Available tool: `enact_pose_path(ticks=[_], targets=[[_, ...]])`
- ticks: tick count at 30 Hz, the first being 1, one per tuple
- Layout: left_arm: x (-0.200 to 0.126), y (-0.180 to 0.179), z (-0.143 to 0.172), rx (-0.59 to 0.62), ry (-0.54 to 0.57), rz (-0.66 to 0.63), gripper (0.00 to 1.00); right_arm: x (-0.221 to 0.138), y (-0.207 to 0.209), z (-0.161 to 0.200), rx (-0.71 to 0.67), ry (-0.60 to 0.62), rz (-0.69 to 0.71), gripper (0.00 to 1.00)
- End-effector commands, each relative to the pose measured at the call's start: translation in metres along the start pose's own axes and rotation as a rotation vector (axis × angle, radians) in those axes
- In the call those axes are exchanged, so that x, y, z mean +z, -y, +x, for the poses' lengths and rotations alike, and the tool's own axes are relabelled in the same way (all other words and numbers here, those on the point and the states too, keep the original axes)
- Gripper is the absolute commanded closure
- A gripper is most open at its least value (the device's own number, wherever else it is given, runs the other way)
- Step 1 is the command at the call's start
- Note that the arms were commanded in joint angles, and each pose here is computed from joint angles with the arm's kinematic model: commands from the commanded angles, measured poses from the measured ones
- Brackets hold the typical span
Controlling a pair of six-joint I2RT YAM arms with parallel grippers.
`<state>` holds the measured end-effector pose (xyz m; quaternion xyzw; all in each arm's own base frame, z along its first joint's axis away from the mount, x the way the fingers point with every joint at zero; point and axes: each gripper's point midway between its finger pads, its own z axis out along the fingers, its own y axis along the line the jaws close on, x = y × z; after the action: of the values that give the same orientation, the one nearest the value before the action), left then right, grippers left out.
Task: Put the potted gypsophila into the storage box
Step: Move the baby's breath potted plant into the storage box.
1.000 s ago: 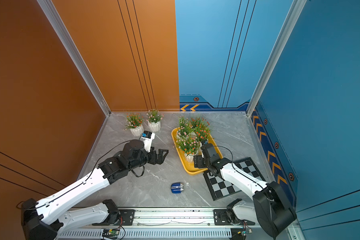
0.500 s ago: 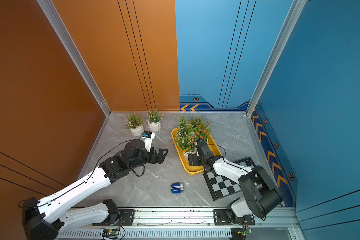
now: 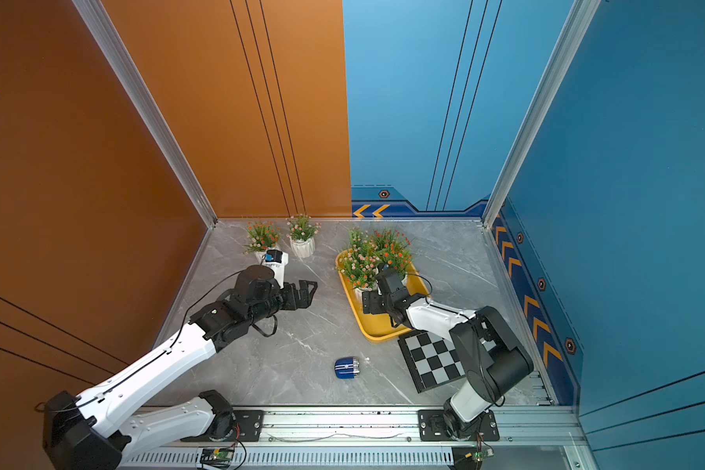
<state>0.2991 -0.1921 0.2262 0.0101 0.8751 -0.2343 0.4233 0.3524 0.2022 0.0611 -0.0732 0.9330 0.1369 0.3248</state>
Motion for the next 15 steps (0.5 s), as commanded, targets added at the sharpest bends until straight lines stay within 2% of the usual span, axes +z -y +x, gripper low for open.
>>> enact_pose_path(ticks=[1, 6, 15], targets=[[0.003, -0.008, 0.004, -0.030, -0.012, -0.004, 0.02, -0.001, -0.003, -0.017, 0.019, 0.035, 0.022, 0.07], [-0.007, -0.016, 0.000, -0.048, 0.001, -0.026, 0.02, -0.023, -0.001, -0.026, 0.015, 0.080, 0.072, 0.03], [-0.037, -0.059, -0.004, -0.135, 0.032, -0.167, 0.02, -0.084, -0.004, -0.041, 0.009, 0.197, 0.124, 0.00]])
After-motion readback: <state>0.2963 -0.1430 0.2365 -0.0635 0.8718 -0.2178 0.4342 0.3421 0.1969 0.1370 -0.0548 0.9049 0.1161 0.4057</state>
